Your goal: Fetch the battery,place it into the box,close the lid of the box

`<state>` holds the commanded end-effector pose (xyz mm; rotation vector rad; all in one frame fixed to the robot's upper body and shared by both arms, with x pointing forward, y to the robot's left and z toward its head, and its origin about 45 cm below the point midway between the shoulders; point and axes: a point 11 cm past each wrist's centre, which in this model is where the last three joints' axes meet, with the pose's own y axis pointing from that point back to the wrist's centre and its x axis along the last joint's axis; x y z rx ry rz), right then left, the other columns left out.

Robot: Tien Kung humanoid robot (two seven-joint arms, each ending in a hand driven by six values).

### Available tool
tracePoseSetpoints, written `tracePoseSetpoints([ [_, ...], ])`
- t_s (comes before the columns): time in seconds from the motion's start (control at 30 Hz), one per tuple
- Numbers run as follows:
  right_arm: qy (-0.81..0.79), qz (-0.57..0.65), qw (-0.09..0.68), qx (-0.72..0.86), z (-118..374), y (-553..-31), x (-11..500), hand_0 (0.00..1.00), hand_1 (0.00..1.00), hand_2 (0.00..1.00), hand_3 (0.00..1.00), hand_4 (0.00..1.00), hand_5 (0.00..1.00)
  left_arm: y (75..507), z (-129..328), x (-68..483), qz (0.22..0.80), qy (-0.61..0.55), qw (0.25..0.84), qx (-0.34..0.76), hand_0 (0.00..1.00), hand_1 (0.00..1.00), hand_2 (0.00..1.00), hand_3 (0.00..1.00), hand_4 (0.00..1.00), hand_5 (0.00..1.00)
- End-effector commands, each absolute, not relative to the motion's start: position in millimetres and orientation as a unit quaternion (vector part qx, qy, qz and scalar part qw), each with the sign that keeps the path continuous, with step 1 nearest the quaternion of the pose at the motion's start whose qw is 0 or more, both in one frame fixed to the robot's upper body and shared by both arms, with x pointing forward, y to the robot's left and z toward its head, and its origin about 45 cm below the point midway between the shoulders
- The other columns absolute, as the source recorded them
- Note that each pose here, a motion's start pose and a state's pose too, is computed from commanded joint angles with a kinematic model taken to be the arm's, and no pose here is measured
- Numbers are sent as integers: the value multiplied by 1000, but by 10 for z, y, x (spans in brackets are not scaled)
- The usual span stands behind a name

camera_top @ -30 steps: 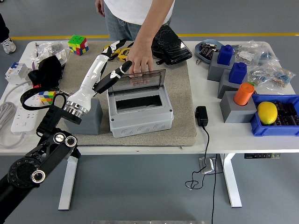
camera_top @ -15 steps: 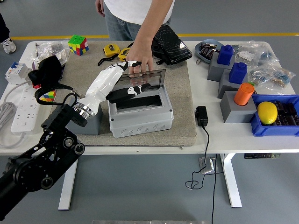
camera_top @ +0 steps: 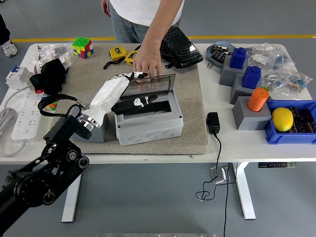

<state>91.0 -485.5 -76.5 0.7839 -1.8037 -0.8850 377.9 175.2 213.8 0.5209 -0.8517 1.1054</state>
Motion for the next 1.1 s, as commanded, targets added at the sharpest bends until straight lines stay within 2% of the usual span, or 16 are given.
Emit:
tracePoseSetpoints([
  [1.1,-738,-361,474,317,-758,-4875,897,842,846,808,850,998,998,1593,1919,3302,438,-397,764,259,867,884,859,856,998,998],
])
